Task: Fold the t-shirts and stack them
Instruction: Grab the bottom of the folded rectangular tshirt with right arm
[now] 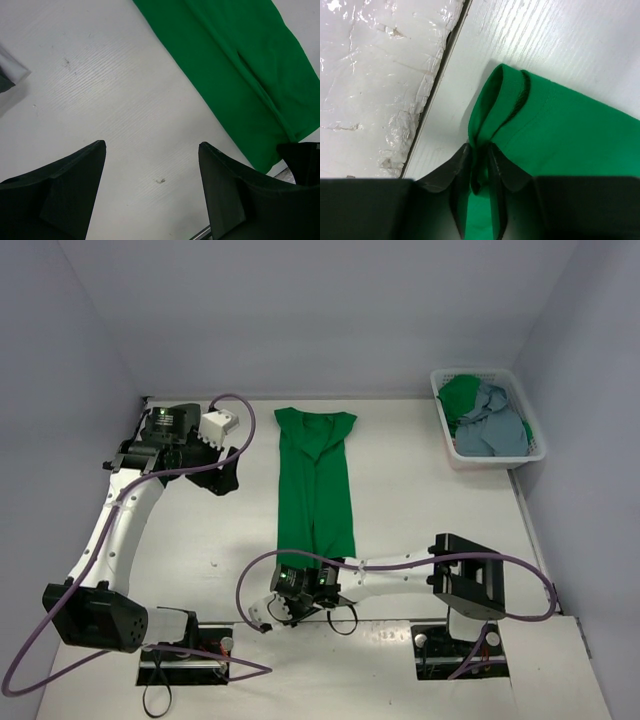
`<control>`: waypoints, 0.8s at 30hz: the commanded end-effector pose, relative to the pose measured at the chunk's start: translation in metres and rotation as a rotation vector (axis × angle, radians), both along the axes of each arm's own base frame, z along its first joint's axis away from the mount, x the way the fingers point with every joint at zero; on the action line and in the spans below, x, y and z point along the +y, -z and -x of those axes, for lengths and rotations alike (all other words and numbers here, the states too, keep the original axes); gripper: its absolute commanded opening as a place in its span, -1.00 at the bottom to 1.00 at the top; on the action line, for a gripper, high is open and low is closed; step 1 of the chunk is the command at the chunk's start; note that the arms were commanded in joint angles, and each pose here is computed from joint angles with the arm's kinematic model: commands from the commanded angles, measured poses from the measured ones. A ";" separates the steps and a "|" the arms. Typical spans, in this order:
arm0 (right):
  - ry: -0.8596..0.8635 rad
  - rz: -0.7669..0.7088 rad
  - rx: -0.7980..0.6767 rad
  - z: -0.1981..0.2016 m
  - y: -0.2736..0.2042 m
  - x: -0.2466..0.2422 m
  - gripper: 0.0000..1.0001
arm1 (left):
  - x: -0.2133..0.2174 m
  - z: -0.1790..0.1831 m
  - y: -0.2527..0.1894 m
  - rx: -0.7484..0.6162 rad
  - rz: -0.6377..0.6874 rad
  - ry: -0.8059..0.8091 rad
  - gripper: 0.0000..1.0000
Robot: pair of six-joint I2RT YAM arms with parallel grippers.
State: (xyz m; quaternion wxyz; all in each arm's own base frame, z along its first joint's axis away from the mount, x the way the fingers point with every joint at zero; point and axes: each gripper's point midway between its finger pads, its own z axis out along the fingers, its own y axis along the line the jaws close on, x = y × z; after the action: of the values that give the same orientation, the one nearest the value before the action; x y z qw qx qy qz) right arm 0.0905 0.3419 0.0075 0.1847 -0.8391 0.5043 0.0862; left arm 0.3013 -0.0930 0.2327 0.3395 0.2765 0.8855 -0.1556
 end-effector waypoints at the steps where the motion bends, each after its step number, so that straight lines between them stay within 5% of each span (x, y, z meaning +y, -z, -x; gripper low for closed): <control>1: 0.008 0.171 0.062 0.007 0.038 -0.040 -0.68 | -0.003 -0.008 -0.028 -0.088 0.042 0.002 0.38; 2: 0.010 0.166 0.062 0.006 0.037 -0.039 -0.73 | -0.003 -0.008 -0.028 -0.086 0.046 0.001 0.38; 3: 0.012 0.161 0.064 0.005 0.035 -0.039 -1.00 | -0.003 -0.009 -0.028 -0.082 0.049 0.001 0.38; 14: 0.007 0.080 0.082 0.006 -0.001 -0.032 -1.00 | -0.002 -0.008 -0.030 -0.081 0.062 -0.004 0.38; 24: 0.052 -0.027 0.027 -0.042 -0.058 -0.019 -1.00 | 0.001 -0.010 -0.029 -0.082 0.070 -0.013 0.38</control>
State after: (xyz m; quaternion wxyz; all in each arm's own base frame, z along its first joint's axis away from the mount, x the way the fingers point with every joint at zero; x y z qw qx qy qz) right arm 0.1165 0.3120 0.0235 0.1457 -0.8248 0.5380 0.0943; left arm 0.3020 -0.0903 0.2347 0.3420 0.2609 0.8865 -0.1705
